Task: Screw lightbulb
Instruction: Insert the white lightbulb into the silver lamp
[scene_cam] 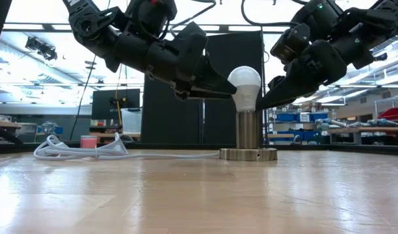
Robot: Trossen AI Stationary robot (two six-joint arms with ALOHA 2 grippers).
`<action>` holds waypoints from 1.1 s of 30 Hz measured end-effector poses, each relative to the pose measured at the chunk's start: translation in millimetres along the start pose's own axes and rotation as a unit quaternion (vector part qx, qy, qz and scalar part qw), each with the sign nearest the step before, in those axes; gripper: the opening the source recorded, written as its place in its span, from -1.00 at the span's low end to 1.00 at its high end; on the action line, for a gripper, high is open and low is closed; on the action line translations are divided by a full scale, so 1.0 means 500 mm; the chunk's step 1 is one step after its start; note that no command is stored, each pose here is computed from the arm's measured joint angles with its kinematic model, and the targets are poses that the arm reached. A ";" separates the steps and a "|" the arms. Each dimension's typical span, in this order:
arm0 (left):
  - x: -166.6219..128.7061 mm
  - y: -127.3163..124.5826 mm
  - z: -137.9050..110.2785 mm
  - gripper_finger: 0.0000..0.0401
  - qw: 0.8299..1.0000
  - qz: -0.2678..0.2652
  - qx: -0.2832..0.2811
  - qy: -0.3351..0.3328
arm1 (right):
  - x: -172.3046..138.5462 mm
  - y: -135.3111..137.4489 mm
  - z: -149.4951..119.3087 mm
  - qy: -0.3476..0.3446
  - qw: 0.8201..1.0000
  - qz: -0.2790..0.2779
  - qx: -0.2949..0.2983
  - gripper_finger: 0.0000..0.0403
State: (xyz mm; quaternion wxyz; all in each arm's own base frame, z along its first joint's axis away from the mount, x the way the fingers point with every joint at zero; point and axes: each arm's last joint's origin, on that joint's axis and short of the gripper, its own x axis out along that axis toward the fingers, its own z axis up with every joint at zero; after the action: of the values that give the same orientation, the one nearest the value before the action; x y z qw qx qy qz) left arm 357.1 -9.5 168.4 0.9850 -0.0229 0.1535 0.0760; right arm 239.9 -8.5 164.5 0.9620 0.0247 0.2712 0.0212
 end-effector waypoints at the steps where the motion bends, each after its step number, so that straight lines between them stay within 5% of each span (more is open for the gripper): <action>1: 0.000 0.000 0.001 -0.06 1.000 0.000 0.000 -0.002 | -0.001 0.000 0.001 -0.001 1.000 0.000 0.003 0.23; 33: -0.001 -0.005 0.001 -0.06 1.000 -0.001 -0.006 -0.004 | -0.010 0.013 0.008 -0.011 1.000 -0.005 -0.008 0.23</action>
State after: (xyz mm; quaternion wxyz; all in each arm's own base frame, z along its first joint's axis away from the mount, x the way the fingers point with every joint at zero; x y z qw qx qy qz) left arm 357.2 -12.3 169.2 0.9855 -0.0283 0.1490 0.0756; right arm 237.6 -2.7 170.8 0.9651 0.0164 0.2607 0.0183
